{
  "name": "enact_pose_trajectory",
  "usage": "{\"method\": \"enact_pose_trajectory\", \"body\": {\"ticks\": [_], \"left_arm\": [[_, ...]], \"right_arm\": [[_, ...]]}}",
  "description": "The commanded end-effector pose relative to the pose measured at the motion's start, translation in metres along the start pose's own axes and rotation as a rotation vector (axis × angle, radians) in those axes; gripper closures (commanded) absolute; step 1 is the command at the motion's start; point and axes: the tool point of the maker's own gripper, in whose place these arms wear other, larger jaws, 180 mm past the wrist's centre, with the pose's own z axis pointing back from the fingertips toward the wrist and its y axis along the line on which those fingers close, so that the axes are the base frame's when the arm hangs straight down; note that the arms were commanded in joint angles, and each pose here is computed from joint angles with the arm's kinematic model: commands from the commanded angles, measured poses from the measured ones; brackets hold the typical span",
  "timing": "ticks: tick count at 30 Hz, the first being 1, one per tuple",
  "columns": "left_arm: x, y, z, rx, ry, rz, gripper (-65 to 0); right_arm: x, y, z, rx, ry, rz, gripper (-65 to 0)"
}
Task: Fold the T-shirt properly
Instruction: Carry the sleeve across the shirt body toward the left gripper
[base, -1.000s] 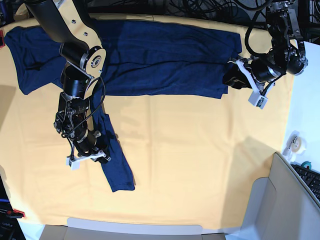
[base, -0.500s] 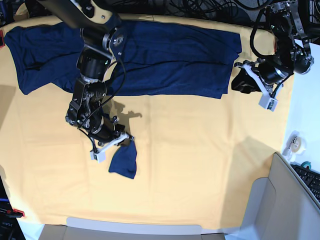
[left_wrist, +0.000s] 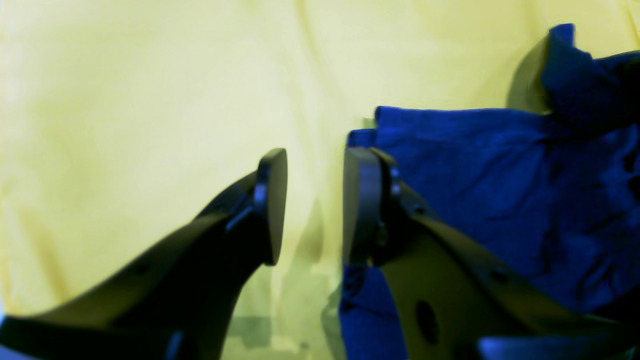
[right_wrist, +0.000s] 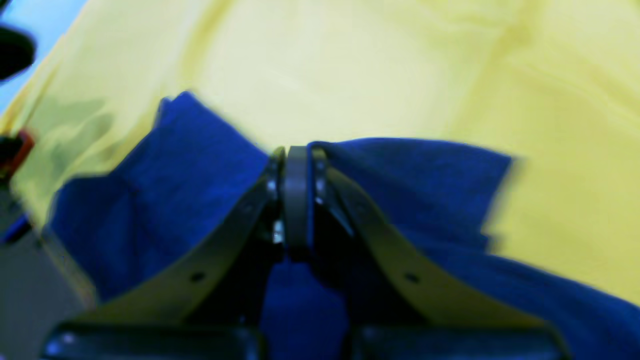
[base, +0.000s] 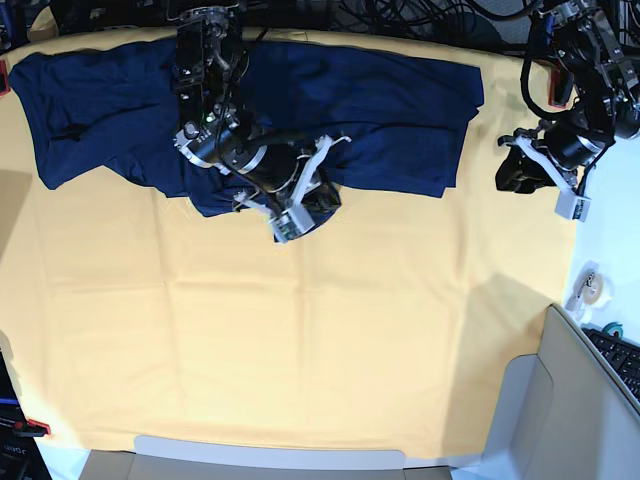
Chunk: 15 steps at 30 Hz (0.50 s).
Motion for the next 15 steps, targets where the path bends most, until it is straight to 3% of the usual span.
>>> {"method": "enact_pose_trajectory", "body": {"ticks": [1,7,15], "left_arm": [[0.013,0.0,0.005,-0.002,-0.039,-0.026,-17.5],[0.011,0.0,0.005,0.0,-0.035,-0.024,-17.5],[0.012,0.003,0.008,0.009,-0.038,-0.02,-17.5]], "right_arm": [[0.014,0.019,-0.002,0.052,-0.049,0.009,-0.3],[0.012,0.066,-0.014,0.15,-0.023,0.034,-0.3],[0.012,0.084,-0.025,0.168,0.009,0.016,-0.5]]}}
